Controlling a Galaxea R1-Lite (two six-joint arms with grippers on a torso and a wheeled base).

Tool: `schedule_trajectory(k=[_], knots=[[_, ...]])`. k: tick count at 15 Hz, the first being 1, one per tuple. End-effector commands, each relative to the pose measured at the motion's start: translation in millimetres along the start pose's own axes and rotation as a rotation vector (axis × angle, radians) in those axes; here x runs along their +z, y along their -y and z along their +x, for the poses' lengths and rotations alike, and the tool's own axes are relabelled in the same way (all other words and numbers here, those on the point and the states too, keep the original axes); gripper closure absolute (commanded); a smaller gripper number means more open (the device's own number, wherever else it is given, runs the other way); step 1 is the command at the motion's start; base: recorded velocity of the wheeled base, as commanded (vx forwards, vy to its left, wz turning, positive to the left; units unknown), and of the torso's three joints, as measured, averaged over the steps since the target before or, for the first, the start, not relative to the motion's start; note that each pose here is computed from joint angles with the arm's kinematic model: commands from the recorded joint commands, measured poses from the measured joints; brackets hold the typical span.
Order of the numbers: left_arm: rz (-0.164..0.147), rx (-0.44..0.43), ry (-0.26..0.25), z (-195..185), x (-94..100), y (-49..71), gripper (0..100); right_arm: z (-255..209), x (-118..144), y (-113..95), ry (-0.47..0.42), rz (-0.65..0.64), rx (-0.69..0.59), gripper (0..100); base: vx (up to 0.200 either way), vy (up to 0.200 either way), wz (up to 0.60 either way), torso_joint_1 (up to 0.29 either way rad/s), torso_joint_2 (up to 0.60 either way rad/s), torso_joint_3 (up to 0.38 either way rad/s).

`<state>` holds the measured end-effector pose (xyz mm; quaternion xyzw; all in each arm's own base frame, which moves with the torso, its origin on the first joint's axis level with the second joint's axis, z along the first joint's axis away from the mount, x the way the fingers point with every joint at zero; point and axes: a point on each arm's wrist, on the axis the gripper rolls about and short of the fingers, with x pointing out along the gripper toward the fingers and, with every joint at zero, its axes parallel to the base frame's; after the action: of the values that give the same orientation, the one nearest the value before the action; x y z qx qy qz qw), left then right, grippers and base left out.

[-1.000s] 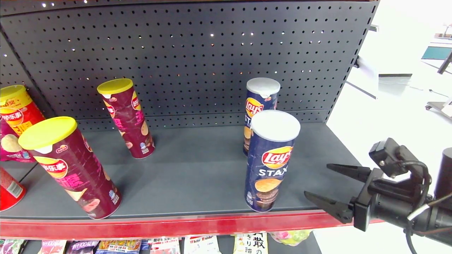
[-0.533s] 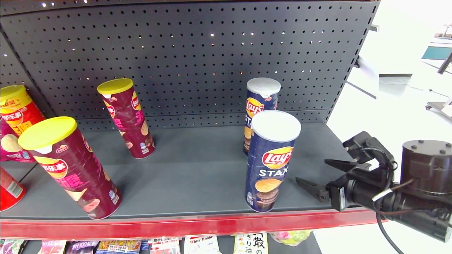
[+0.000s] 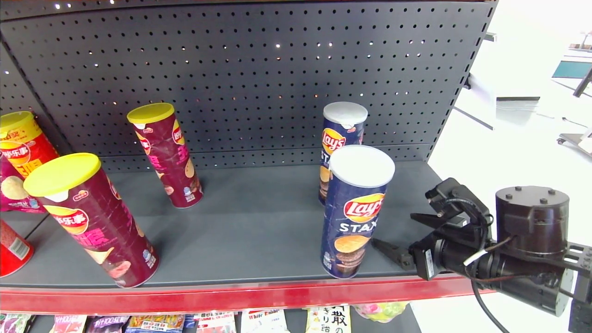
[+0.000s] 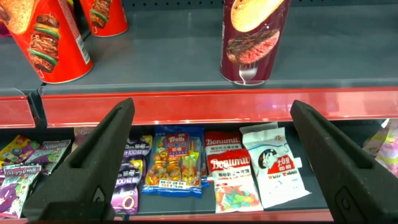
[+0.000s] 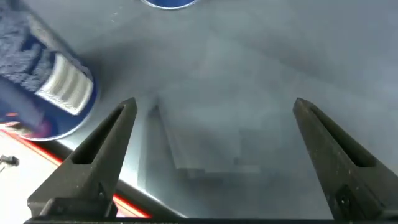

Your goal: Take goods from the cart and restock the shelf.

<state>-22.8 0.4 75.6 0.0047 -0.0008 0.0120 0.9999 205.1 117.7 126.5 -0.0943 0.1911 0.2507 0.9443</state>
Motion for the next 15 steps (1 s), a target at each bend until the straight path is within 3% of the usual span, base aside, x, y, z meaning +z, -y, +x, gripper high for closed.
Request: schedule_trajectory(k=[1, 15], knots=[[0.0, 0.0, 0.0, 0.0, 0.0, 0.0, 0, 5.6, -0.7, -2.3, -0.011, -0.005, 0.008, 0, 0.0, 0.0, 0.0, 0.0, 0.0, 0.0], [0.0, 0.0, 0.0, 0.0, 0.0, 0.0, 0, 18.0, 6.8, -13.0, 0.001, -0.025, 0.037, 0, 0.0, 0.0, 0.0, 0.0, 0.0, 0.0]])
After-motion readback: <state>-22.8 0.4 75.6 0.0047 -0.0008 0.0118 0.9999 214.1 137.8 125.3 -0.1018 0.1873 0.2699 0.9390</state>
